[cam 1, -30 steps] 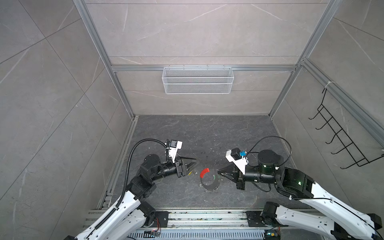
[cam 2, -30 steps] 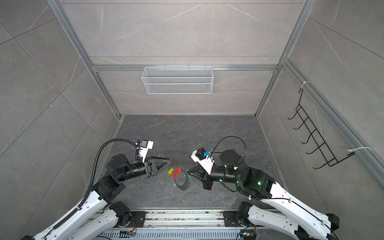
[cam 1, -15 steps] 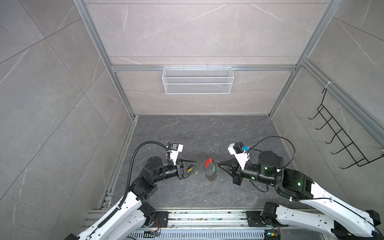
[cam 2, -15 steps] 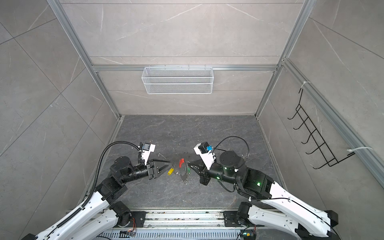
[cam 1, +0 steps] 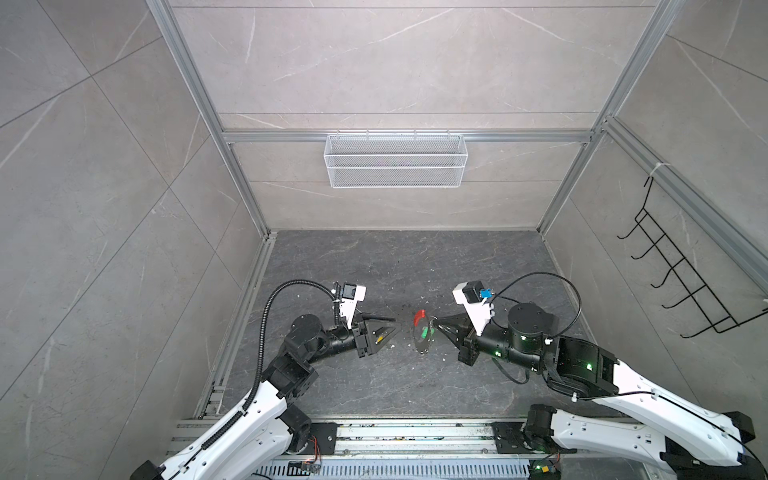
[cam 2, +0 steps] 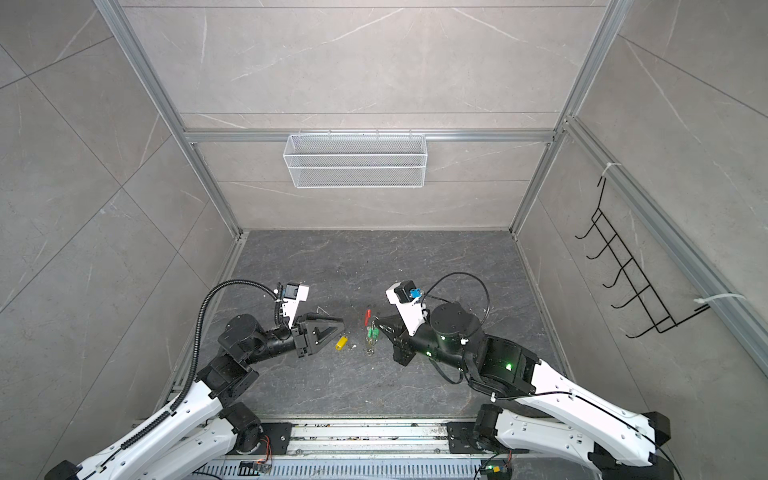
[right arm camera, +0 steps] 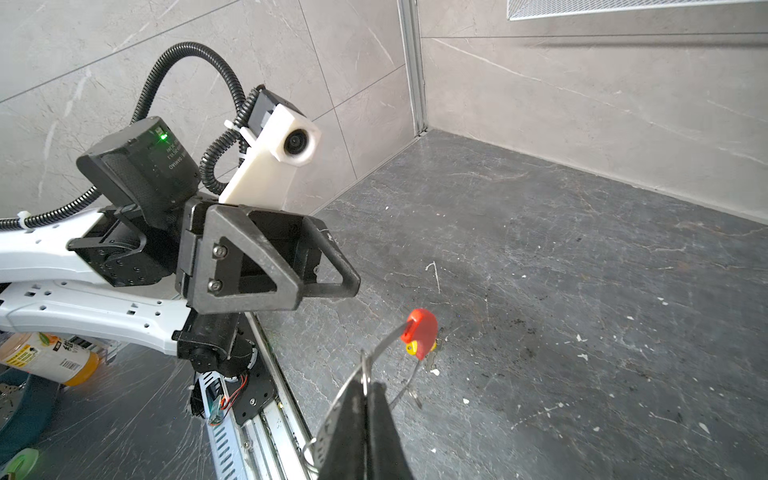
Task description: Remove the keys from the keyring
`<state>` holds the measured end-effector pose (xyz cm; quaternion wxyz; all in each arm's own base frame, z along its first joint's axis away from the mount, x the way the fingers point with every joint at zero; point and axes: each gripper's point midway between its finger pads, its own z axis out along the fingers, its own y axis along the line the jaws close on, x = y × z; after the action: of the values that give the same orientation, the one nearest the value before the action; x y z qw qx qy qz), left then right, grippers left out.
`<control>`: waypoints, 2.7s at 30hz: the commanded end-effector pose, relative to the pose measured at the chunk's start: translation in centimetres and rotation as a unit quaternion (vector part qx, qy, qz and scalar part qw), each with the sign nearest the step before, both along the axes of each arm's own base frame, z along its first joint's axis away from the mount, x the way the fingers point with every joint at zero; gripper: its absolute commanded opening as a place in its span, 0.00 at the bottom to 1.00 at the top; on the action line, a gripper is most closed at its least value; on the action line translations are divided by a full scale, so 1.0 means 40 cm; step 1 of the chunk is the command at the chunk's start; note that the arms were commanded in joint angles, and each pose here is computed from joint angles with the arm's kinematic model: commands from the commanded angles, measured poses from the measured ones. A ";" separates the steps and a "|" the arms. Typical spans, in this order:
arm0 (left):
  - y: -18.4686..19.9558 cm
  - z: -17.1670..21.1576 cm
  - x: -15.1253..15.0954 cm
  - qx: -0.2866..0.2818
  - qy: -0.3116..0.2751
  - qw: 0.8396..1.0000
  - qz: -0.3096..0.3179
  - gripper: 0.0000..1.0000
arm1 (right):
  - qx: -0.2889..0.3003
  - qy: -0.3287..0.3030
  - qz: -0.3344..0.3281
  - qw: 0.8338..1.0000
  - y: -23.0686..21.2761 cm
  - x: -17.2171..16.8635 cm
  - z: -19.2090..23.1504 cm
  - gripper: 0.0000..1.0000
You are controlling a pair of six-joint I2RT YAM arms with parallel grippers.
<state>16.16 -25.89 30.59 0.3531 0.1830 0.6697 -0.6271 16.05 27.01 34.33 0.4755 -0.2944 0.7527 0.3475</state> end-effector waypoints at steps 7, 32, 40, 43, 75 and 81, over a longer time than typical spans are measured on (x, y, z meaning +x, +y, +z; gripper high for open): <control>-0.019 0.113 -0.035 -0.034 -0.068 0.996 -0.047 0.57 | 0.011 -0.006 -0.013 1.000 0.006 0.008 0.009 0.00; -0.014 -0.113 -0.003 -0.018 0.021 1.000 0.007 0.67 | 0.048 -0.037 0.042 0.997 0.012 -0.040 0.024 0.00; -0.053 -0.106 -0.004 -0.041 0.017 0.998 -0.039 0.67 | 0.069 -0.044 0.053 0.995 0.002 -0.056 0.049 0.00; -0.063 -0.107 -0.005 -0.044 0.017 0.997 -0.054 0.67 | 0.083 -0.049 0.050 0.994 -0.003 -0.057 0.062 0.00; -0.005 0.016 -0.090 -0.065 -0.021 0.995 -0.072 0.06 | 0.015 -0.023 0.051 0.998 -0.002 -0.055 -0.012 0.00; 0.011 0.046 -0.097 -0.055 -0.030 0.996 -0.057 0.00 | -0.003 -0.013 0.059 0.998 0.003 -0.058 -0.038 0.00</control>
<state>12.77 -25.96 28.11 0.2952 0.1914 0.6497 -0.6739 14.54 26.56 35.78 0.5089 -0.3074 0.7050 0.3867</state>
